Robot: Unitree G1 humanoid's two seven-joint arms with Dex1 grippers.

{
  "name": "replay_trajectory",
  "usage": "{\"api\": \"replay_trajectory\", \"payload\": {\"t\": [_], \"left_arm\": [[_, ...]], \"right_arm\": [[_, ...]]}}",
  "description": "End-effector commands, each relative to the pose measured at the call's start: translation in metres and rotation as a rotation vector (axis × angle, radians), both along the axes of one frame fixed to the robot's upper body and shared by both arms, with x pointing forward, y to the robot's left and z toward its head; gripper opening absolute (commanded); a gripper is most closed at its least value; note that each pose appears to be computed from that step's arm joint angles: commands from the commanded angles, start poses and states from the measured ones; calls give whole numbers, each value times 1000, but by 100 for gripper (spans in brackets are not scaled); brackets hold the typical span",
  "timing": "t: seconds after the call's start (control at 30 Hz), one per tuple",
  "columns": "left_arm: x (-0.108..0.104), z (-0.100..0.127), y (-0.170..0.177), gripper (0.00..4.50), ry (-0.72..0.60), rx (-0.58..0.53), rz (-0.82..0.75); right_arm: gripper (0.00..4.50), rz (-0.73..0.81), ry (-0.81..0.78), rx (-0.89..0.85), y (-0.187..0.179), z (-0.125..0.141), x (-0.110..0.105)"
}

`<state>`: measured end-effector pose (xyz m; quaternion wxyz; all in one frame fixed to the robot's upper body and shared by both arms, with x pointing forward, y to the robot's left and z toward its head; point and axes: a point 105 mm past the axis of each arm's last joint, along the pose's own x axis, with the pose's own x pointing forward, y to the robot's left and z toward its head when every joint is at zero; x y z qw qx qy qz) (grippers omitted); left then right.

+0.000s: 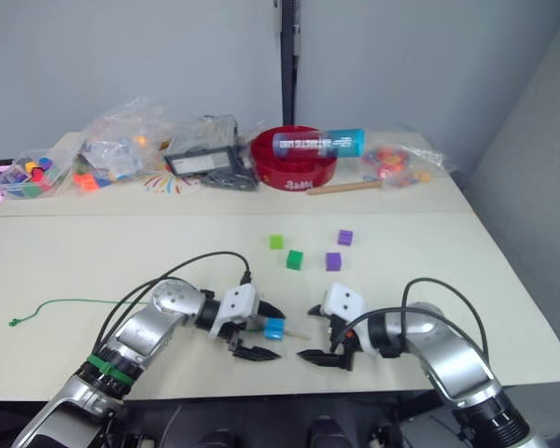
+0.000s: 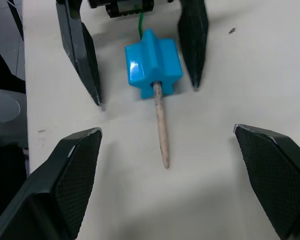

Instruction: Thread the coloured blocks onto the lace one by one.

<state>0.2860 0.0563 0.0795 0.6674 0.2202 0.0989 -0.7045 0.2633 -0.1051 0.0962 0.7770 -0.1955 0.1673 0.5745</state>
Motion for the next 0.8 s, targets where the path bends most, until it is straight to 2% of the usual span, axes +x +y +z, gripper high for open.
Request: {"api": "replay_trajectory", "payload": {"t": [0.03,0.17,0.3,0.53,0.73,0.77,0.8], "left_arm": [[2,6,-2,264,-33,0,-20],[5,5,-2,140,-43,3,-12],[4,4,-3,136,-44,2,-14],[3,4,-2,136,-43,2,-15],[2,4,-1,136,-39,1,-17],[2,4,-1,136,-39,1,-17],[2,4,0,136,-39,1,-17]], "right_arm": [[450,32,-42,13,8,7,-1],[450,57,-51,-2,14,3,-1],[450,63,-52,-3,18,0,-1],[237,42,-57,-66,11,-14,6],[29,17,-52,-122,0,-23,10],[3,16,-51,-124,-2,-23,10],[0,15,-50,-123,-2,-23,10]]}}
